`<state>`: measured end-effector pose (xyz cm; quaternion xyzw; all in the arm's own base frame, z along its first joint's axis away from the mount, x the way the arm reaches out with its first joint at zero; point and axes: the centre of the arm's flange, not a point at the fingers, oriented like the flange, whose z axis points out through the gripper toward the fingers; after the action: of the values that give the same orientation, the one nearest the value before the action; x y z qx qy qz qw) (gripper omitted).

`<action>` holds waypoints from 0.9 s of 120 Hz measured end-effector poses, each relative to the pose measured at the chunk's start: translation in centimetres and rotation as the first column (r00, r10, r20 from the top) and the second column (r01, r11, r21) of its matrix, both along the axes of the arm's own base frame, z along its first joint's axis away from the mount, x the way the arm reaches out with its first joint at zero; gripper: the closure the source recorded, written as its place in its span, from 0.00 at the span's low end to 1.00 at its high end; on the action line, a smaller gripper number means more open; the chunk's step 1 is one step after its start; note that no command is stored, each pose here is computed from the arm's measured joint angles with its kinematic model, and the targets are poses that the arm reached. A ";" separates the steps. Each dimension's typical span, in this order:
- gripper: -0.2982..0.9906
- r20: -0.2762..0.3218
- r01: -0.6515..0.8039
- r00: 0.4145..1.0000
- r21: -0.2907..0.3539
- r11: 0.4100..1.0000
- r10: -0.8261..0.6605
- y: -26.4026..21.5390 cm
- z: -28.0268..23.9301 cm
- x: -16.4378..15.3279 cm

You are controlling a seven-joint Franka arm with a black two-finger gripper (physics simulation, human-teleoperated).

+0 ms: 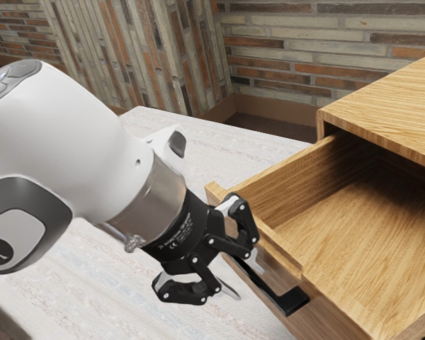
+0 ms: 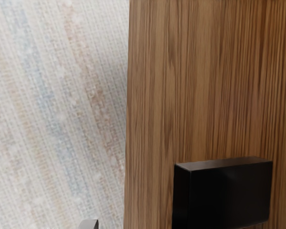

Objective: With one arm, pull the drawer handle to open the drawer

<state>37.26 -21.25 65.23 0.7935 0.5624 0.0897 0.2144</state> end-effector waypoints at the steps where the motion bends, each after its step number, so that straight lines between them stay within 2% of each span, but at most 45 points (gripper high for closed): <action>1: 0.62 0.000 0.000 1.000 0.000 1.000 0.000 0.0 0.0 0.0; 108: 0.61 0.014 -0.007 1.000 -0.018 1.000 0.008 1.2 -0.1 -2.4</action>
<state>34.83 -20.07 65.10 0.7888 0.5646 0.0910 0.2252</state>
